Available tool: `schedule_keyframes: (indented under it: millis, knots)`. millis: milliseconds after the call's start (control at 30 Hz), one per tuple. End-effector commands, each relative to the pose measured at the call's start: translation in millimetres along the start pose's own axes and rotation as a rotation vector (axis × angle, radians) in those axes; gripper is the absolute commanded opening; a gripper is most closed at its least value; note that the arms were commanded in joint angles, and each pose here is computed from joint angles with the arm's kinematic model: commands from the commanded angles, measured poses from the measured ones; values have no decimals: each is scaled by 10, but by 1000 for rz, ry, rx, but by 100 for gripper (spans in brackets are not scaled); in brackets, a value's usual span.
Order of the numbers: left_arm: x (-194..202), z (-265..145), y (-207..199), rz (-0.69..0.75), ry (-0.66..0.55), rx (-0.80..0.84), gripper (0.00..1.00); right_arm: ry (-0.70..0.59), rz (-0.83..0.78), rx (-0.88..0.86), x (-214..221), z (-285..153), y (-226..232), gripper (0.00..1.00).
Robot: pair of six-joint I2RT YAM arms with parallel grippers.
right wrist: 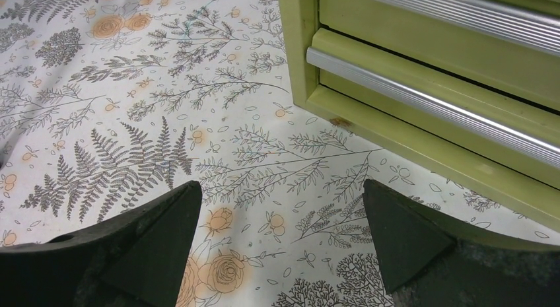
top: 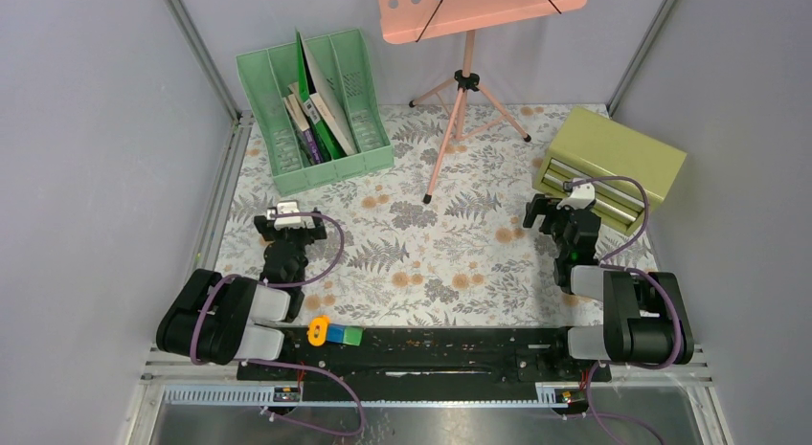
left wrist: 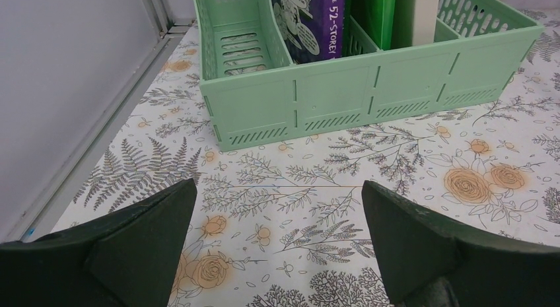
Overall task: Organize the desk
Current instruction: Reset both arms
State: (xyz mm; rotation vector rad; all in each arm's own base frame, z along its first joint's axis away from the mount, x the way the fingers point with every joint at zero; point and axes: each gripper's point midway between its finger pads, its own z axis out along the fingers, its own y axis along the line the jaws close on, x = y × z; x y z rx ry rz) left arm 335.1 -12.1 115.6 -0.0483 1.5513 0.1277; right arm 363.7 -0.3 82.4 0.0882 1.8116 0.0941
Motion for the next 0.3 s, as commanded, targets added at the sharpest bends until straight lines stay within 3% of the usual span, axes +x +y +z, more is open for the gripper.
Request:
schedule_keyframes:
  millis: [0, 267]
  knots:
    - [-228, 50, -19, -20, -86, 13, 99, -29, -26, -28, -104, 39, 56, 99]
    - [-219, 68, -35, -17, -76, 20, 99, -30, -28, -28, -107, 38, 56, 100]
